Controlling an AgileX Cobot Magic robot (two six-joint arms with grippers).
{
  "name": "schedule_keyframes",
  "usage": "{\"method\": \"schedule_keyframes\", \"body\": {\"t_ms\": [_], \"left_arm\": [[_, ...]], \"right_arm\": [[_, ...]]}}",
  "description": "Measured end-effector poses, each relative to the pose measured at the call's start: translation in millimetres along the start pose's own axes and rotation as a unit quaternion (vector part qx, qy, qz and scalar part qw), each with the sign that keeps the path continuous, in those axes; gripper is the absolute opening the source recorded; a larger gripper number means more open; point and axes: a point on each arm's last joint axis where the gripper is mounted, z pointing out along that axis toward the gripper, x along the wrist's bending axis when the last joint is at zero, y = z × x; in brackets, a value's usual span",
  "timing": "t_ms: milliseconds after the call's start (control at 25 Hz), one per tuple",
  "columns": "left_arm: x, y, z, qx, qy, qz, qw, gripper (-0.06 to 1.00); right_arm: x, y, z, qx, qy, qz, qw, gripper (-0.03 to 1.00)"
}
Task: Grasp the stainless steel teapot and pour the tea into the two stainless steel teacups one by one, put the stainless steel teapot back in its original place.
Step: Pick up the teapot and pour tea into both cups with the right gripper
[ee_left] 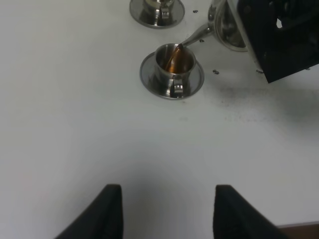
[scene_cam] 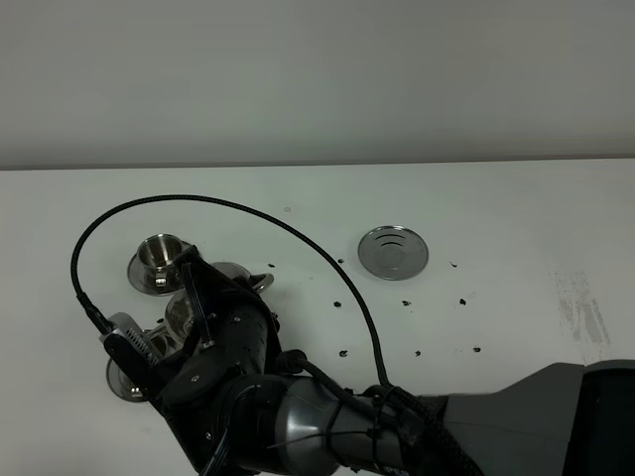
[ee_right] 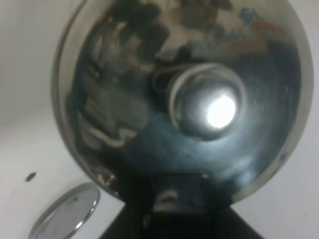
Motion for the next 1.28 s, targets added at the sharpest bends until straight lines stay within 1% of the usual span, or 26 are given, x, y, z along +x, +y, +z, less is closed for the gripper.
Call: {"method": "schedule_keyframes", "body": {"t_ms": [1280], "left_arm": [[0.0,0.0,0.0,0.000,0.000,0.000,1.000,0.41]], "right_arm": [[-2.4,-1.4,0.0,0.008,-0.013,-0.012,1.000,0.20]]}}
